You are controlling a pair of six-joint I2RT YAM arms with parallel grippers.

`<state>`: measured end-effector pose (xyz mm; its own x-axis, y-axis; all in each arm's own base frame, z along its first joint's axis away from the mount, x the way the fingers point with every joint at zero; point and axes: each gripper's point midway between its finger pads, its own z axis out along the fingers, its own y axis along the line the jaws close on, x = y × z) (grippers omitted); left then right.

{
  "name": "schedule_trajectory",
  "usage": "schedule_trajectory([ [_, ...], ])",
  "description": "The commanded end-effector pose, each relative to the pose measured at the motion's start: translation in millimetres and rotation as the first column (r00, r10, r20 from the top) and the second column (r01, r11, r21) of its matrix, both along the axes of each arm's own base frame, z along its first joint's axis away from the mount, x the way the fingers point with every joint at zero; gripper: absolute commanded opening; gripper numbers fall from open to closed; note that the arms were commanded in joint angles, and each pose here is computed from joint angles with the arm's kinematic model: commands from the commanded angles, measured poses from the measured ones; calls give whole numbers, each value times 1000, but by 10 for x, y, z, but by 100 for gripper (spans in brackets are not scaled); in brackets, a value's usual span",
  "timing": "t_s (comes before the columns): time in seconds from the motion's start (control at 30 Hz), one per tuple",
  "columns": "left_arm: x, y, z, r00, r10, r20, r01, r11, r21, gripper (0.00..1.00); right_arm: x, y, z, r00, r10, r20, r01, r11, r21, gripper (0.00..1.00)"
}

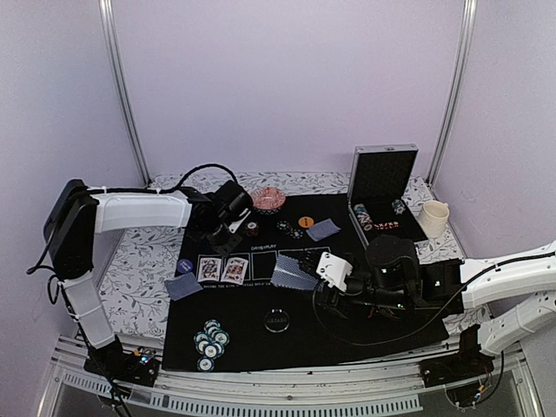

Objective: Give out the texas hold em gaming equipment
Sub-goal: Adjust the poker card in the community card area.

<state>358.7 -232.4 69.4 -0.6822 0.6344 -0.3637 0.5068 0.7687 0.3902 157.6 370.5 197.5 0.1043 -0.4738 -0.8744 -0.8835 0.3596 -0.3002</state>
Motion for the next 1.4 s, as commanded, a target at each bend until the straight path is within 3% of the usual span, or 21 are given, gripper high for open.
schedule_trajectory([
  [0.0,-331,135,-85,996,6,-88,-6,1000,2,28,38,42,189,1000,-15,7,14,999,47,49],
  [0.63,-682,42,-569,979,-44,-200,57,997,60,25,45,66,179,1000,-16,-4,17,999,33,49],
  [1.1,-743,-206,-445,971,-88,-224,77,995,-58,24,47,60,176,1000,-18,-3,18,999,32,49],
  [1.37,-665,82,-265,984,-38,-174,40,999,10,27,39,23,184,1000,-22,-4,22,999,33,49],
])
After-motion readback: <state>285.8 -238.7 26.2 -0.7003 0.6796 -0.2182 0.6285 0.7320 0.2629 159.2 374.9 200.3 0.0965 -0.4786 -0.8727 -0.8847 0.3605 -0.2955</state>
